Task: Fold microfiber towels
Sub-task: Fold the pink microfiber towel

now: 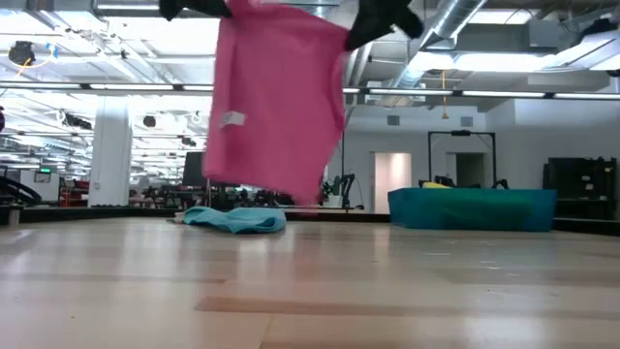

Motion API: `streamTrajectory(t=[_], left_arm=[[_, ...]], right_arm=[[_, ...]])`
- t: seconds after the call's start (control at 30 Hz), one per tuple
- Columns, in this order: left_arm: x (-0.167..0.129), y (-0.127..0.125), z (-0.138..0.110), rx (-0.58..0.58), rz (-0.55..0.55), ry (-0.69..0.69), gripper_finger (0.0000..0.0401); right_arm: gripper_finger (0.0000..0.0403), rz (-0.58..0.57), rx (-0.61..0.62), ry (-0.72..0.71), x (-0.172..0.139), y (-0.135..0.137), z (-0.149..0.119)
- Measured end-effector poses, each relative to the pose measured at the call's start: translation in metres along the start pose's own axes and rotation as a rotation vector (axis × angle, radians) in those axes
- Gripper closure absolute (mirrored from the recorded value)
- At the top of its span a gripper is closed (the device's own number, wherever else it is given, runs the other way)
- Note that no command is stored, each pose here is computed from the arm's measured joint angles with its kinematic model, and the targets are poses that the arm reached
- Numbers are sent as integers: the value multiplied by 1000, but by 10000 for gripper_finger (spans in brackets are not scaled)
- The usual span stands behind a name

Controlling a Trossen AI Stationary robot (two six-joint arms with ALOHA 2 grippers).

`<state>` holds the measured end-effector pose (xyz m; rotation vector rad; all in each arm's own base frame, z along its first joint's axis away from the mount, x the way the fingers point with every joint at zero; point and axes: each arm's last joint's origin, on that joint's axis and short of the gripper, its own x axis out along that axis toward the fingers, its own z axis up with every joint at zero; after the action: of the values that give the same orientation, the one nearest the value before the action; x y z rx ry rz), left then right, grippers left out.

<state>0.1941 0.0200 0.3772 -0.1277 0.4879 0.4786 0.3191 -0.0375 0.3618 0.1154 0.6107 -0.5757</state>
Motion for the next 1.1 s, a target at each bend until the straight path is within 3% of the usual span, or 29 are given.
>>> streamTrajectory(t=[0.23,0.37,0.53,0.7,0.9,1.1], left_arm=[[17,24,14,222,88,-58,401],[31,21,10,248,-3,2,401],[57,-6,-11,267,-184,201,401],[73,-49,-52,310,-343,396,401],[78,-96,-102,290,-432,530,398],[84,-138,-142,218,-481,621,371]], right_arm=[[402,-142,-25,-25,-29,-29,4],[403,-127,-26,35,-39,-16,-8],[403,-92,-52,189,-40,29,-43],[403,-5,-44,302,-45,93,-95],[403,98,14,394,-50,160,-148],[400,243,127,452,-33,209,-181]])
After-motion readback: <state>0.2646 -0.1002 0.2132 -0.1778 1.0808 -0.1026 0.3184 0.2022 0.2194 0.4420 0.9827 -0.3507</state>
